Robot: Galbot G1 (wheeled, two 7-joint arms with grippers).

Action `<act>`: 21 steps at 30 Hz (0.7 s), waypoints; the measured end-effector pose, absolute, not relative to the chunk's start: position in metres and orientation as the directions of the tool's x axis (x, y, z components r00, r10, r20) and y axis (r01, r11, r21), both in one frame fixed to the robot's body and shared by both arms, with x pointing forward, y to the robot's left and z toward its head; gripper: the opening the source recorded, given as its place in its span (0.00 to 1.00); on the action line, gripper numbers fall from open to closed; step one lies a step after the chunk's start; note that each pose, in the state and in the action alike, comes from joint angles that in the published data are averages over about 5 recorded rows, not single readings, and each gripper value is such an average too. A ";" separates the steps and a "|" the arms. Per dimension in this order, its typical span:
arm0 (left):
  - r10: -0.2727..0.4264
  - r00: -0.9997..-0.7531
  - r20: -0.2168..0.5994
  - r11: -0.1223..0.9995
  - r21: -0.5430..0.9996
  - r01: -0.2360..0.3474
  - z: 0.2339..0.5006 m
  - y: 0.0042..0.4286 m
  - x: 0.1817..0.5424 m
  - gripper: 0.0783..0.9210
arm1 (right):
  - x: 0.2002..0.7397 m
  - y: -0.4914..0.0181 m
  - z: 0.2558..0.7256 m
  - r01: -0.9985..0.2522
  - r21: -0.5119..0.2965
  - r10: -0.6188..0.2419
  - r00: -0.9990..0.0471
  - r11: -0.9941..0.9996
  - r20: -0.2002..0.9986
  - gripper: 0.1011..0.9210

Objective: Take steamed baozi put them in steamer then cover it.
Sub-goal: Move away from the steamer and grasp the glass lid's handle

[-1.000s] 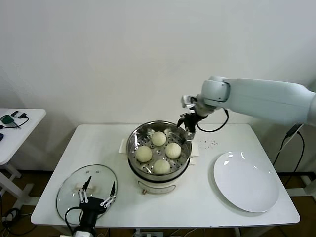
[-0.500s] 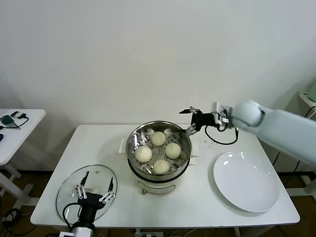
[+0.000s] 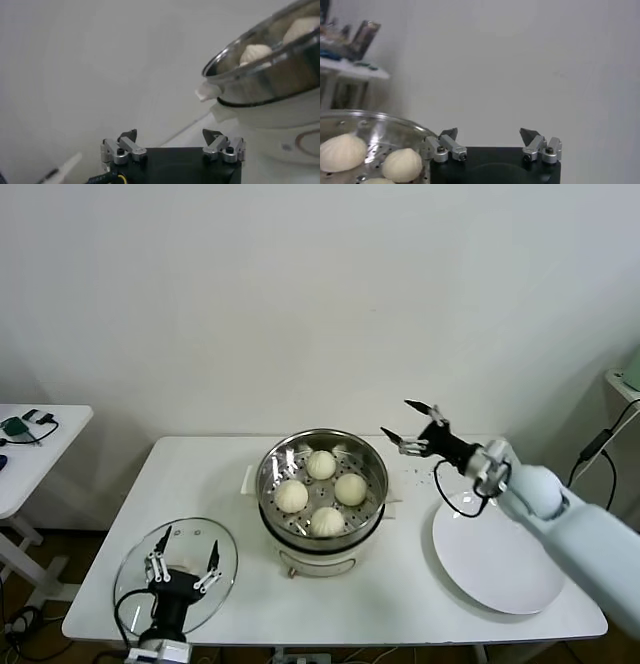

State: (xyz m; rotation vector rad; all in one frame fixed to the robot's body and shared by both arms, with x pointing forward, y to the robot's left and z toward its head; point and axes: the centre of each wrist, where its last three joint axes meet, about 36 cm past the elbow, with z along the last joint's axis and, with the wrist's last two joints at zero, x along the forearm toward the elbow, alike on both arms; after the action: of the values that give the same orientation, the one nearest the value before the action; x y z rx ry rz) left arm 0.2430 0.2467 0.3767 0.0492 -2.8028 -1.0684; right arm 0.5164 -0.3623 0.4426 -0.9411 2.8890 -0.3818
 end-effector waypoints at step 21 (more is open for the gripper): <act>-0.102 -0.981 0.164 0.121 0.981 0.151 0.361 0.265 0.234 0.88 | 0.399 -0.414 0.371 -0.237 -0.063 -0.238 -0.971 0.969 0.000 0.88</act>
State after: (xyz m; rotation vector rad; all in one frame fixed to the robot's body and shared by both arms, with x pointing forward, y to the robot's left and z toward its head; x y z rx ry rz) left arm 0.2341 0.2646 0.3612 -0.0491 -2.2009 -1.9634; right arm 0.3992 -0.4144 0.3710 -0.3749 3.1096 -0.0986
